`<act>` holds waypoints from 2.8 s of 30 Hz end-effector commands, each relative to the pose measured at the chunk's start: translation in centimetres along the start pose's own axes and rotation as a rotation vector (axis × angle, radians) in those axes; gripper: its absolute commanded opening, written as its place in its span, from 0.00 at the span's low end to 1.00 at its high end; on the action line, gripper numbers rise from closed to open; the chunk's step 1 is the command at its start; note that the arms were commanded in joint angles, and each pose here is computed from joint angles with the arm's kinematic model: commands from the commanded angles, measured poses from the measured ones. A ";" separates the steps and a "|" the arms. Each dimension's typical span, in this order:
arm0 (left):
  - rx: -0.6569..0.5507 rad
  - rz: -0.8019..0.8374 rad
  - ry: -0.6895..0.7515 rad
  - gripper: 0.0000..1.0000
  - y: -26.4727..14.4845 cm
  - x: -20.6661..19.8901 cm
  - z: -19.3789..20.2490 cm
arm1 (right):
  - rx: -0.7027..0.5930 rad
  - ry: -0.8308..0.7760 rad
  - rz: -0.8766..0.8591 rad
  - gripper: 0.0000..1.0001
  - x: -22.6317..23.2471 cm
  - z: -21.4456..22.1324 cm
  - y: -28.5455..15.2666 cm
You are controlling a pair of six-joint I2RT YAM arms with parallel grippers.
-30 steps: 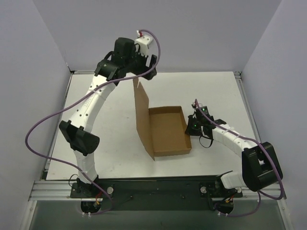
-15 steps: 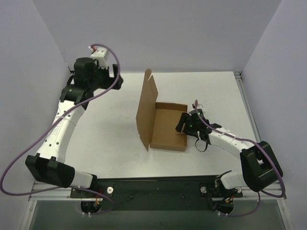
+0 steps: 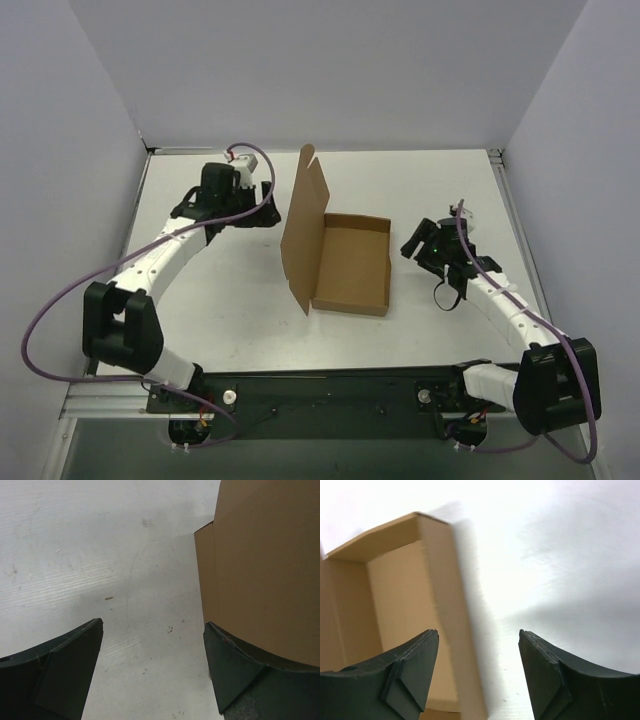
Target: Fold the paper box
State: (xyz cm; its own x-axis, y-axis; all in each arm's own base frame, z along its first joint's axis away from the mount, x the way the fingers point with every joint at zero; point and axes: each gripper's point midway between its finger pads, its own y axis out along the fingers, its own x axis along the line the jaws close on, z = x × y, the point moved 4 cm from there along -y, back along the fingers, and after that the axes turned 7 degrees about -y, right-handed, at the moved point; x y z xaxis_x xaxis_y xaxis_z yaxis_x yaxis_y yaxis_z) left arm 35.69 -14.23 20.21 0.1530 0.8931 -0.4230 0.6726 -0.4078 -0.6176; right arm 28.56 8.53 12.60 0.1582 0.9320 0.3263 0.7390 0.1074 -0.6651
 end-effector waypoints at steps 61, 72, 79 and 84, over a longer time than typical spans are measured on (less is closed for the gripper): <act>-0.213 0.226 0.117 0.91 -8.3 2.0 2.0 | -0.132 -0.498 -0.935 0.82 11.3 -16.7 7.2; -0.252 0.293 0.140 0.69 -7.2 1.2 0.7 | -0.025 -0.607 -0.942 0.78 13.5 -14.0 8.8; -0.243 0.302 0.151 0.53 -6.5 1.1 0.5 | -0.010 -0.603 -0.928 0.59 13.8 -13.5 8.8; -0.256 0.315 0.147 0.34 -6.2 0.7 0.6 | 0.015 -0.598 -0.873 0.47 13.4 -12.8 9.1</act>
State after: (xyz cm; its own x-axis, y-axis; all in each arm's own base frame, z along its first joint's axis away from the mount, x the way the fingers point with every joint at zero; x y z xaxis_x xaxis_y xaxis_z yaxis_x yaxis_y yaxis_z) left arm 30.49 -10.47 21.47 0.3993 0.7791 -0.4833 0.7187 -0.5933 -0.3626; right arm 45.54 17.15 18.24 -0.7454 0.5513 0.3748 0.4191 0.8248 -0.3796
